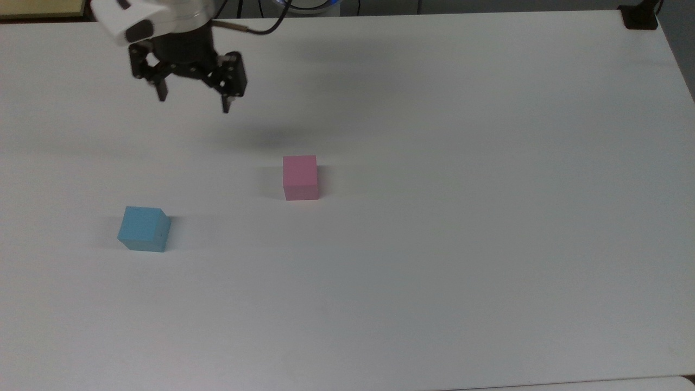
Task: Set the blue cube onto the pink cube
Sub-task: 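Move the open gripper over the light-blue cube, then lower the gripper around the blue cube and close on it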
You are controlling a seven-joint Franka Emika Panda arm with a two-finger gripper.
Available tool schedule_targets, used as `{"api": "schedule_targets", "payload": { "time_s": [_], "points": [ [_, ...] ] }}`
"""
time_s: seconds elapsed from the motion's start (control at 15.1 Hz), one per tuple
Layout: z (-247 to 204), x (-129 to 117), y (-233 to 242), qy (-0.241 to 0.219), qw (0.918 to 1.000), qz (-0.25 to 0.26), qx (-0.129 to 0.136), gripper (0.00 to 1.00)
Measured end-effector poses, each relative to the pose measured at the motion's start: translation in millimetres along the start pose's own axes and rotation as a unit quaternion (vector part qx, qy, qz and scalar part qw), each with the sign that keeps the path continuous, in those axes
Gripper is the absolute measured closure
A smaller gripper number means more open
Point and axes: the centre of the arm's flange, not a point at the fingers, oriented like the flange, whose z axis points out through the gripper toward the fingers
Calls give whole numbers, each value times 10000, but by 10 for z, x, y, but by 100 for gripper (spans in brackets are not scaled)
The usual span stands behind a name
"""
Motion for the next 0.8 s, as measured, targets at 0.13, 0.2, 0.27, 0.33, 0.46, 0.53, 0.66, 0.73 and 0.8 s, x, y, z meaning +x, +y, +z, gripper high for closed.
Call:
{"api": "schedule_targets", "payload": {
  "time_s": [0.13, 0.2, 0.27, 0.33, 0.46, 0.53, 0.66, 0.73, 0.8],
  "points": [
    [212, 171, 239, 73, 9998, 174, -117, 0],
    [358, 257, 352, 109, 9994, 254, -183, 0],
    [548, 347, 481, 186, 9989, 320, -272, 0],
    [826, 444, 649, 300, 9981, 366, -404, 0],
    [1211, 525, 851, 396, 9968, 403, -568, 0],
    [1412, 551, 972, 405, 9963, 405, -642, 0],
    [1620, 590, 1037, 483, 9957, 337, -713, 0],
    [1708, 617, 1009, 546, 9954, 310, -722, 0],
    [1790, 641, 968, 599, 9954, 325, -676, 0]
  ]
}}
